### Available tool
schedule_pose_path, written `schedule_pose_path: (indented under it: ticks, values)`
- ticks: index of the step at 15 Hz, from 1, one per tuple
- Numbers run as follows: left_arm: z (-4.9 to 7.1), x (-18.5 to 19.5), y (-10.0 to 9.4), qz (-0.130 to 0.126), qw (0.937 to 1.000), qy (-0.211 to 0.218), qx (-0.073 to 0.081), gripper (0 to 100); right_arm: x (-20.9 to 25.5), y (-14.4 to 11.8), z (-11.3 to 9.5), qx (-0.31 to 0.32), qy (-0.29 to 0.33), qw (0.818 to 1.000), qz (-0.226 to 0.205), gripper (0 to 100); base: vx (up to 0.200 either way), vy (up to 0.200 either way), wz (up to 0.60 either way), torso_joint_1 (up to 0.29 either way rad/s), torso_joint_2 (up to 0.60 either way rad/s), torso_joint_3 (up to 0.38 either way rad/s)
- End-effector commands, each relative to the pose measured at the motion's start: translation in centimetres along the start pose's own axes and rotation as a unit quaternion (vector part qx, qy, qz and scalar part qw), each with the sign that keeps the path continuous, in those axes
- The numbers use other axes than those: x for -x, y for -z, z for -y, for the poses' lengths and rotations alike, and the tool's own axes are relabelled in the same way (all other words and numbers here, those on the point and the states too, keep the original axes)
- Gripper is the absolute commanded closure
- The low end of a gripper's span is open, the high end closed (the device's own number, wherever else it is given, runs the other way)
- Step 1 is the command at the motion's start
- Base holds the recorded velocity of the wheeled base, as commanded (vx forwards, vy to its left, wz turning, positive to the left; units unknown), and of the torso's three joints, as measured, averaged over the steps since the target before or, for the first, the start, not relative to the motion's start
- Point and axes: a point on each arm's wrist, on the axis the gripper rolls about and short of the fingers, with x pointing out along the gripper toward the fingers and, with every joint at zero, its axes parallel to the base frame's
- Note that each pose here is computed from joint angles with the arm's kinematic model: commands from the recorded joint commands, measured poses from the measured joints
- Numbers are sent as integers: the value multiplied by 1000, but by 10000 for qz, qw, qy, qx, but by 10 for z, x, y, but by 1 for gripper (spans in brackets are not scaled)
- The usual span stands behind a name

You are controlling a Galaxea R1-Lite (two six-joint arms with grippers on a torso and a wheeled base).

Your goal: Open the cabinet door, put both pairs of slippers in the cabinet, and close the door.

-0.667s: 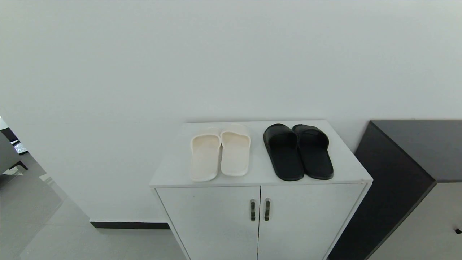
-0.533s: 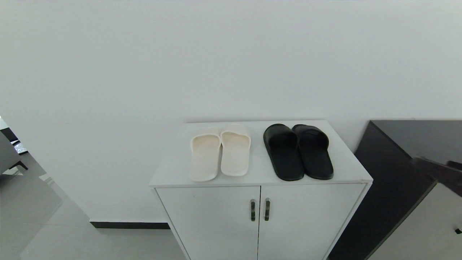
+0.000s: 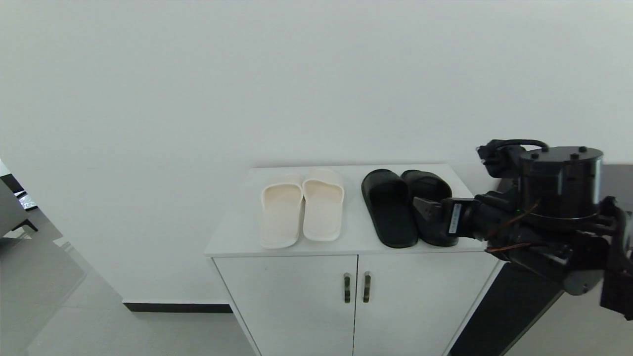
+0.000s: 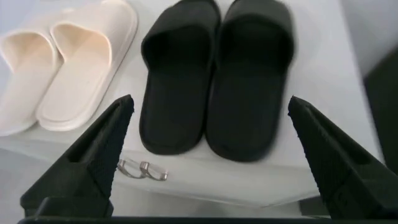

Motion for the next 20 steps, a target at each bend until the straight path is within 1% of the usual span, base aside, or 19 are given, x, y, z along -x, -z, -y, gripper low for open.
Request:
schedule_pose_path:
  ticks: [1, 2, 3, 5, 7, 9, 13, 15, 16, 18, 20]
  values:
    - [0, 0, 0, -4, 10000, 0, 1, 100, -33, 16, -10, 158, 145, 9995, -231, 0, 0, 0, 0, 0, 0, 0]
    - [0, 0, 0, -4, 10000, 0, 1, 100, -46, 22, -14, 204, 248, 9992, -230, 0, 0, 0, 0, 0, 0, 0]
    - [0, 0, 0, -4, 10000, 0, 1, 100, -49, 24, -15, 235, 254, 9991, -228, 0, 0, 0, 0, 0, 0, 0]
    - [0, 0, 0, -4, 10000, 0, 9, 100, -66, 32, -19, 384, 347, 9986, -89, 0, 0, 0, 0, 0, 0, 0]
    - [0, 0, 0, -4, 10000, -8, 9, 100, -78, 31, -20, 351, 401, 9986, 28, 0, 0, 0, 0, 0, 0, 0]
    - [0, 0, 0, -4, 10000, -8, 9, 100, -88, 32, -19, 386, 462, 9982, 27, 0, 0, 0, 0, 0, 0, 0]
    - [0, 0, 0, -4, 10000, -8, 24, 100, -113, 34, -27, 444, 472, 9978, 113, 0, 0, 0, 0, 0, 0, 0]
    - [0, 0, 0, -4, 10000, -8, 24, 100, -120, 36, -26, 501, 507, 9974, 94, 0, 0, 0, 0, 0, 0, 0]
    - [0, 0, 0, -4, 10000, -8, 24, 100, -132, 34, -24, 540, 583, 9967, 166, 0, 0, 0, 0, 0, 0, 0]
    - [0, 0, 0, -4, 10000, -8, 24, 100, -140, 31, -21, 527, 646, 9963, 226, 0, 0, 0, 0, 0, 0, 0]
    - [0, 0, 0, -4, 10000, -8, 24, 100, -154, 30, -14, 633, 777, 9946, 261, 0, 0, 0, 0, 0, 0, 0]
